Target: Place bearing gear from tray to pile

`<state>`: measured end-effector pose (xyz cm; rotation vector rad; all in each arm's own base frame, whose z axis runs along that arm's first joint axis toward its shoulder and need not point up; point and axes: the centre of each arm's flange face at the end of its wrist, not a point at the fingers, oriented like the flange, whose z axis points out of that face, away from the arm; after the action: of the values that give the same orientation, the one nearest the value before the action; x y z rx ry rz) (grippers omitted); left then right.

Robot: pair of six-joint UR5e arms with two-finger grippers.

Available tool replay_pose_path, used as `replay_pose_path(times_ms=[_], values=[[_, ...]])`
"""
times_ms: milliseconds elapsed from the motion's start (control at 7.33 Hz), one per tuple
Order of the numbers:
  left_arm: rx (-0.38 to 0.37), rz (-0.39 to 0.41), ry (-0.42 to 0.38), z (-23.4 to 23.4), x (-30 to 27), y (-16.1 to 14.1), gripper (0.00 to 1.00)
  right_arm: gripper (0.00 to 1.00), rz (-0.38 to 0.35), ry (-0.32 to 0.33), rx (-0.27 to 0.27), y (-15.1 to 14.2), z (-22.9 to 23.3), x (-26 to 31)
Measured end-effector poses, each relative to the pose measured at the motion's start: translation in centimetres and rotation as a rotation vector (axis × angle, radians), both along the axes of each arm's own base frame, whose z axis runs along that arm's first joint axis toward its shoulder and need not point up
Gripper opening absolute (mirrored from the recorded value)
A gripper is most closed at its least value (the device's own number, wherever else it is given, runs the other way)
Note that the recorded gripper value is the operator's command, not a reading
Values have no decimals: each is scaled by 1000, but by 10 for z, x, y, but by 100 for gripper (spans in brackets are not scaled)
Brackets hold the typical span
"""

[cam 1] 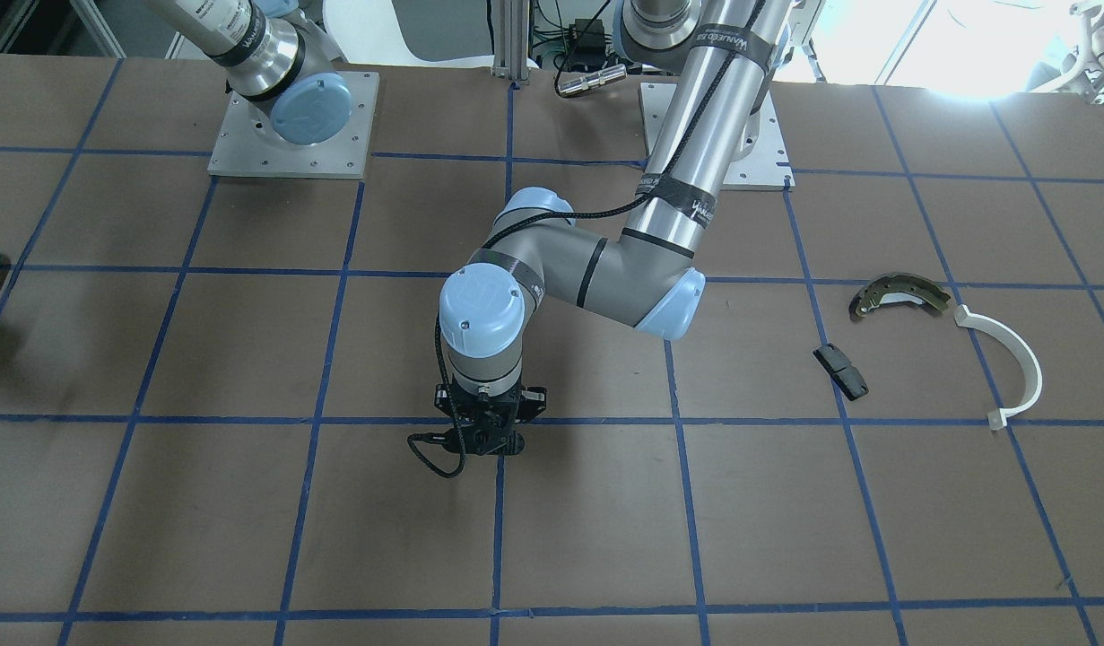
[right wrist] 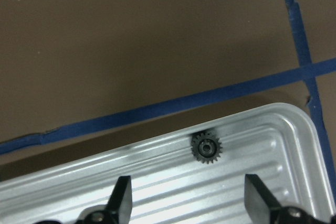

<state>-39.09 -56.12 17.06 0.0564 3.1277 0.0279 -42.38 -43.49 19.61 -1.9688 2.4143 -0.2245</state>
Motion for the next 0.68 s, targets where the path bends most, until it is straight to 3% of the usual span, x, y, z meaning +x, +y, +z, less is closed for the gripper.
replay_pose_path(times_ms=[136,409,682], values=[[-5,-7,1,2,0,-1,2,78,37,-1,-23,-2,-5,-1],[-27,-7,8,19,5,-7,2,74,53,-9,-37,-5,-9,0],[-42,42,-2,63,48,-30,1,73,60,-16,-52,-6,-10,1]])
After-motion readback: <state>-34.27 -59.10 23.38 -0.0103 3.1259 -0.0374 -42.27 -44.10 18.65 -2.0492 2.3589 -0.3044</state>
